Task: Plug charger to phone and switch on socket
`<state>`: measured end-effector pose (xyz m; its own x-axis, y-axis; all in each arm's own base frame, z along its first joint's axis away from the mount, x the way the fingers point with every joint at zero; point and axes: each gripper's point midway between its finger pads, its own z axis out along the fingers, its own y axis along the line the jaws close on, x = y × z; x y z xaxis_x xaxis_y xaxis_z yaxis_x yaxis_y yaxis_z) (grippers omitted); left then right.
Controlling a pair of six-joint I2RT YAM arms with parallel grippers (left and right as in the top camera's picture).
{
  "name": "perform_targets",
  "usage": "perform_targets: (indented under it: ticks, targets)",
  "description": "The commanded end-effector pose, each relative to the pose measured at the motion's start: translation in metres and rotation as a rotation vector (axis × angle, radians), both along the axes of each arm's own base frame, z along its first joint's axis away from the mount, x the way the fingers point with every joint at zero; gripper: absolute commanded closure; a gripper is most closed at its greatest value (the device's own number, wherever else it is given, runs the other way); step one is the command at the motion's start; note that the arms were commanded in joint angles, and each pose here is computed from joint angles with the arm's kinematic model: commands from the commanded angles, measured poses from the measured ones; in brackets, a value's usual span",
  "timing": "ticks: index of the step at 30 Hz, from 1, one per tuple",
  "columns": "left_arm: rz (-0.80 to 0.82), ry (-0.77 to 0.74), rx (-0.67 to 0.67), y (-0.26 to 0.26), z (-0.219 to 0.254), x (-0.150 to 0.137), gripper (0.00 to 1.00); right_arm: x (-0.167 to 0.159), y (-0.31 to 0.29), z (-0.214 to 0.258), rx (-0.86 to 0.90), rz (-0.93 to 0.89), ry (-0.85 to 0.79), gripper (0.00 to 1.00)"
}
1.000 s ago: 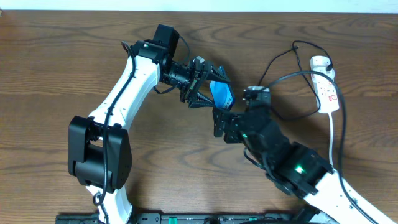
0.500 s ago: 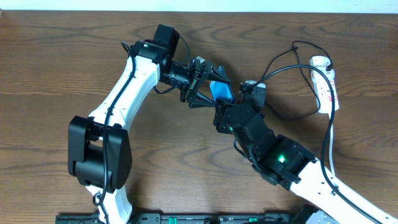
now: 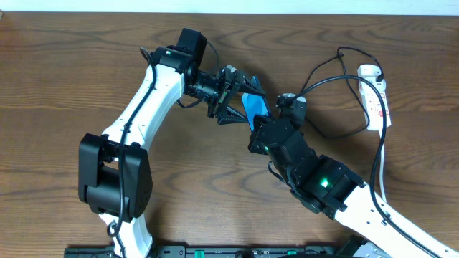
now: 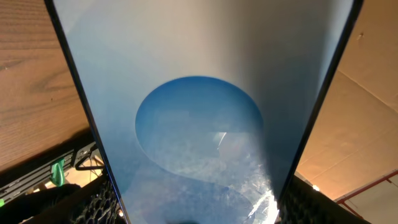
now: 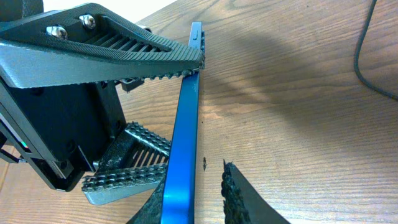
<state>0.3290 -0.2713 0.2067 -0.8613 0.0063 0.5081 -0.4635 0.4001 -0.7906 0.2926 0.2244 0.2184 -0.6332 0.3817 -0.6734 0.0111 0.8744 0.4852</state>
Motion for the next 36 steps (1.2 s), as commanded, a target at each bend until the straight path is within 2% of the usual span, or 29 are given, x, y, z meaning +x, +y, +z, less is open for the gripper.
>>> perform_targets:
  ticks: [1, 9, 13, 14, 18, 21, 25, 32, 36]
  targets:
    - [-0.007, -0.022, -0.035, 0.0, 0.012, 0.0, 0.28, 0.002, 0.003, 0.008, 0.01, -0.002, -0.014, 0.83]
    - [-0.007, -0.022, -0.035, 0.0, 0.012, 0.0, 0.28, 0.001, 0.003, 0.008, 0.01, -0.002, -0.013, 0.98]
    - [-0.007, -0.022, -0.035, 0.0, 0.012, 0.0, 0.27, 0.001, 0.003, 0.008, 0.01, -0.002, -0.013, 0.99]
    - [-0.007, -0.022, -0.035, 0.0, 0.012, 0.0, 0.2, 0.001, 0.003, 0.008, 0.009, -0.001, -0.013, 0.99]
    - [-0.007, -0.022, -0.035, 0.0, 0.012, 0.0, 0.12, 0.002, 0.003, 0.008, 0.009, -0.002, -0.014, 0.99]
    - [-0.003, -0.023, -0.036, 0.001, 0.012, 0.001, 0.01, 0.002, 0.003, 0.008, 0.01, -0.002, -0.014, 0.99]
    - [0.024, -0.032, -0.037, 0.011, 0.012, 0.009, 0.02, 0.001, 0.002, 0.007, 0.007, -0.002, -0.011, 0.99]
    - [0.076, -0.146, -0.053, 0.044, 0.012, 0.031, 0.02, 0.001, -0.009, 0.024, 0.04, -0.024, -0.044, 0.99]
    - [0.084, -0.176, -0.029, 0.075, 0.008, 0.024, 0.02, 0.0, -0.013, 0.027, 0.043, -0.03, -0.045, 0.99]
